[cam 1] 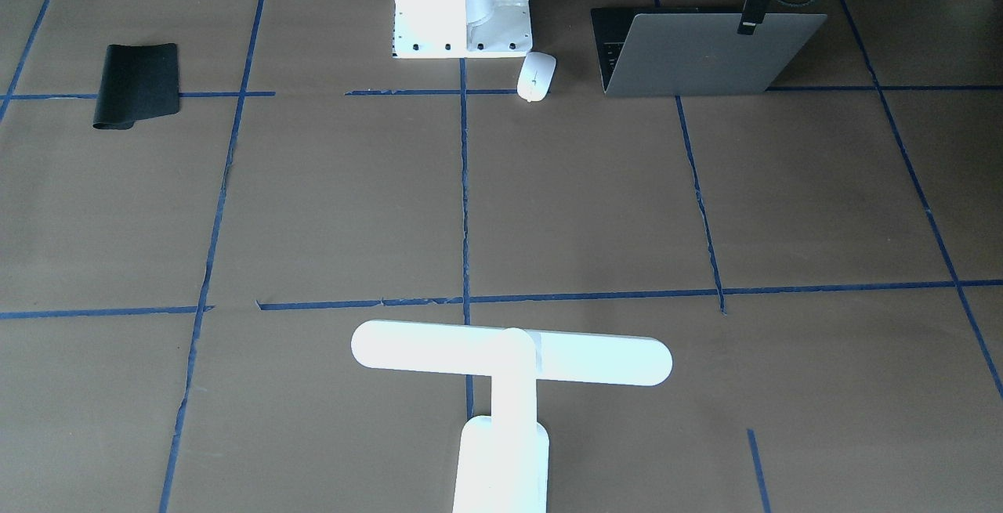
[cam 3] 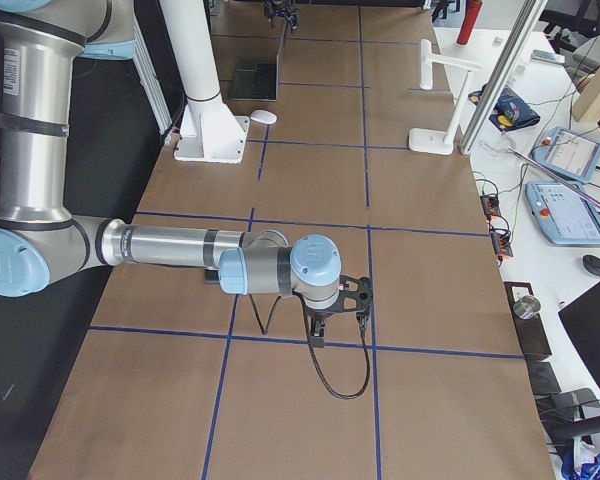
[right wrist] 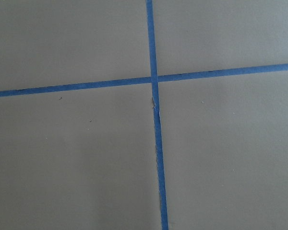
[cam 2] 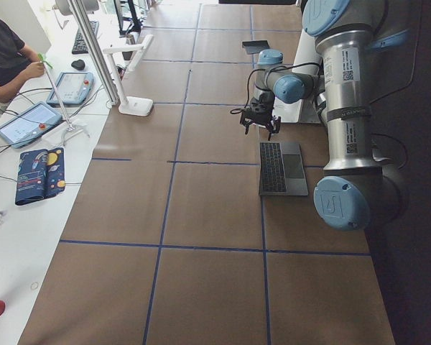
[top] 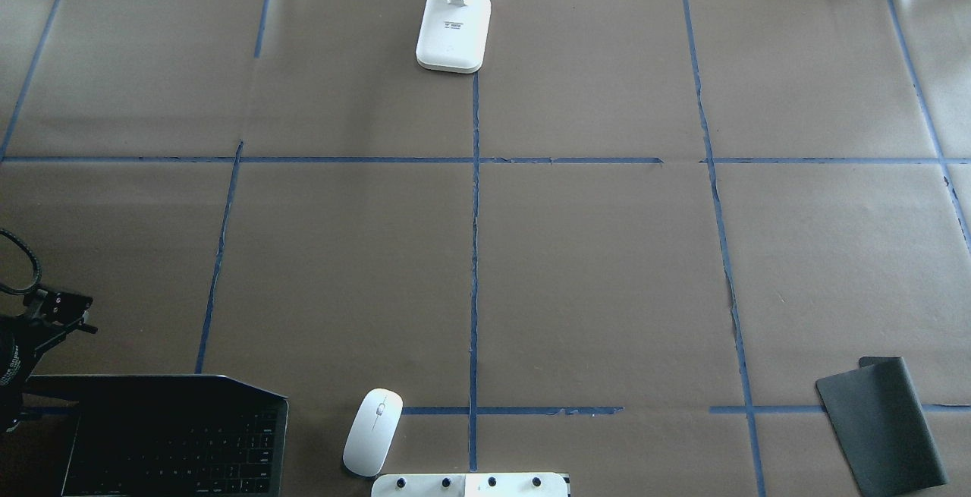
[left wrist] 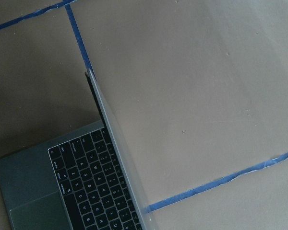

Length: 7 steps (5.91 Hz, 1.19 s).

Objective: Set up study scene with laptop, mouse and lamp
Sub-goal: 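Lower the left gripper and grasp the open grey laptop's edge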

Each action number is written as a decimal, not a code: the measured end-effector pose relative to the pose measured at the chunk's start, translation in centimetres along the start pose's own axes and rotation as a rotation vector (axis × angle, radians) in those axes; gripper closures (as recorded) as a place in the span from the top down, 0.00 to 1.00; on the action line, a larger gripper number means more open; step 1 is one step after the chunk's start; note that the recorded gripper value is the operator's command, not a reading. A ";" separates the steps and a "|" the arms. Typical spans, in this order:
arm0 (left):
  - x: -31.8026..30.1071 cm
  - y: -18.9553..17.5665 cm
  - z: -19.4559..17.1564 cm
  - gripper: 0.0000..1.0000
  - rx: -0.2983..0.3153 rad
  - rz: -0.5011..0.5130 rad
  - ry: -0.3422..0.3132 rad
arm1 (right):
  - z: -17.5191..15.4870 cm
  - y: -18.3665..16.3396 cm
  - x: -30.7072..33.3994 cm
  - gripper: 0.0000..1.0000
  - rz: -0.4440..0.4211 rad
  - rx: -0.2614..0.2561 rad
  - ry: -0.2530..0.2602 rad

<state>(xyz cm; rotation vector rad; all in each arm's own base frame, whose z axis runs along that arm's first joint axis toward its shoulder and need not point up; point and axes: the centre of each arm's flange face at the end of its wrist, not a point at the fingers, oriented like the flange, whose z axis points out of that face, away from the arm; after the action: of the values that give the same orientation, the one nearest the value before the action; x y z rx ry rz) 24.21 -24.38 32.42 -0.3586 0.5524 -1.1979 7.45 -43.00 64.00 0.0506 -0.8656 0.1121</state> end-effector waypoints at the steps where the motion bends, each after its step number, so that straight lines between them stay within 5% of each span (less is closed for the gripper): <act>1: -0.4 0.7 0.5 1.00 0.002 -0.002 -0.020 | 0.0 0.0 0.0 1.00 0.000 0.000 -0.001; 5: -1.0 4.2 3.0 0.99 -0.006 0.022 -0.073 | 0.0 0.0 0.0 1.00 -0.001 0.000 -0.003; 6: -0.9 4.3 3.4 0.70 -0.002 0.021 -0.078 | 0.0 0.0 0.0 1.00 -0.001 0.000 -0.003; 7: -0.8 4.2 3.7 0.29 0.010 0.018 -0.075 | 0.0 0.0 0.0 1.00 -0.001 -0.001 -0.004</act>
<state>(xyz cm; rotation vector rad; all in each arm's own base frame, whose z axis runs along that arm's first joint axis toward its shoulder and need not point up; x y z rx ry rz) 29.42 -22.35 33.31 -0.3877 0.4844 -1.1645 7.43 -42.99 64.00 0.0507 -0.8692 0.1108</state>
